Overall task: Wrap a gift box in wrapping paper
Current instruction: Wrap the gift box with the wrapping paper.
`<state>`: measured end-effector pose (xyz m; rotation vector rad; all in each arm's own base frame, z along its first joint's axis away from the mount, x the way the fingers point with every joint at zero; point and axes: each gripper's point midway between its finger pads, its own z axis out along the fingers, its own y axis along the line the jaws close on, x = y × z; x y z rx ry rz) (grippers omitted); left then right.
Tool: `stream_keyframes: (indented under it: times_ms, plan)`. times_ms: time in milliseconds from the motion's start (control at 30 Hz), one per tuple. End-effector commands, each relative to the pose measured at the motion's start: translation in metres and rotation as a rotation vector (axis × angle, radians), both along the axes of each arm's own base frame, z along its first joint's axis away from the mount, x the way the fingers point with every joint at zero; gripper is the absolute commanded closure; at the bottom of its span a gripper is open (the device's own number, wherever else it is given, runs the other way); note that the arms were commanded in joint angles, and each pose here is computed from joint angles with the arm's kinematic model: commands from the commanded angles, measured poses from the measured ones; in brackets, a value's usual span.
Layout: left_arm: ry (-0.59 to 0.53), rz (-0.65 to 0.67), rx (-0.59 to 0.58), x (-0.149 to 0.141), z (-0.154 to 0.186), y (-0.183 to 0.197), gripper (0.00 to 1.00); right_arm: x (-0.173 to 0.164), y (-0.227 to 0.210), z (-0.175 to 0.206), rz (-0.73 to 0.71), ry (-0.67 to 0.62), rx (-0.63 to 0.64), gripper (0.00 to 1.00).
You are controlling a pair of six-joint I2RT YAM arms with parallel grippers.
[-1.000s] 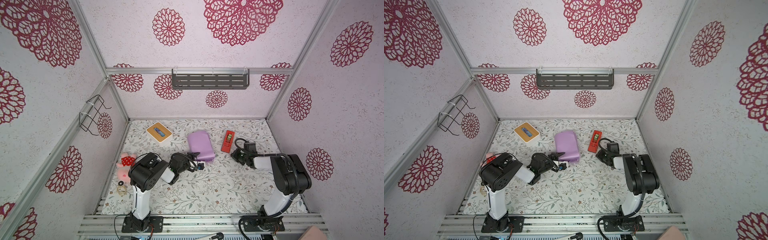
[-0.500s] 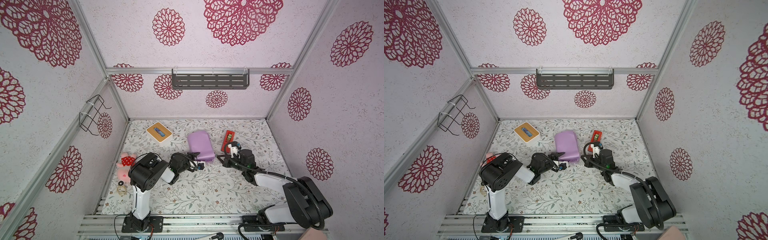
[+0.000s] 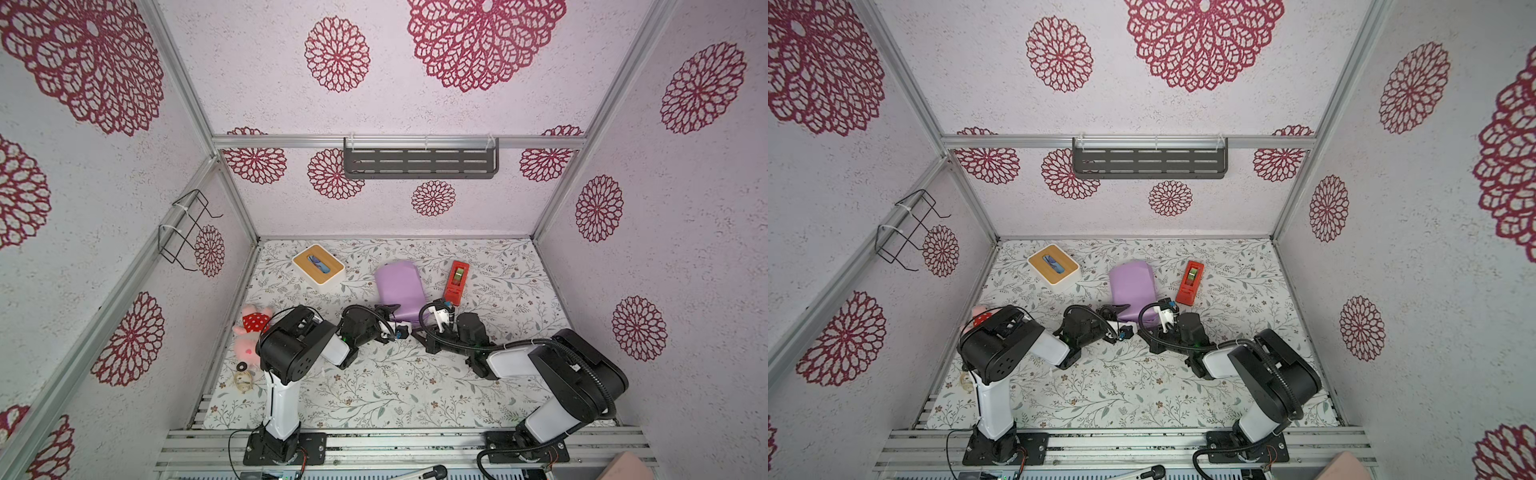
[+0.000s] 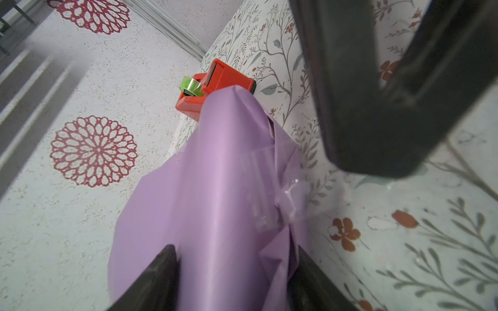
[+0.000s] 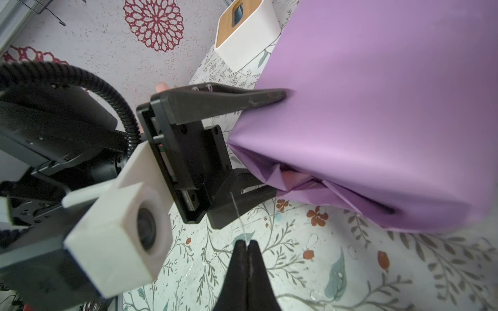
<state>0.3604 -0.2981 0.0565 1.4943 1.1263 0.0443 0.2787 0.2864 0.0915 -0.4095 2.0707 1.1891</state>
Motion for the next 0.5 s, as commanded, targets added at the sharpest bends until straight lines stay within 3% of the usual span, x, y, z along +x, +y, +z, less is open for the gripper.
stream_keyframes:
  times_ms: [0, 467]
  plan:
    - [0.113, 0.001, 0.061, -0.012, -0.030, 0.006, 0.33, 0.009, 0.011, 0.021, 0.025, -0.102, 0.041, 1.00]
    - [0.114, -0.004, 0.064, -0.013, -0.031, 0.005, 0.33, 0.017, 0.014, 0.001, 0.015, -0.066, 0.001, 1.00]
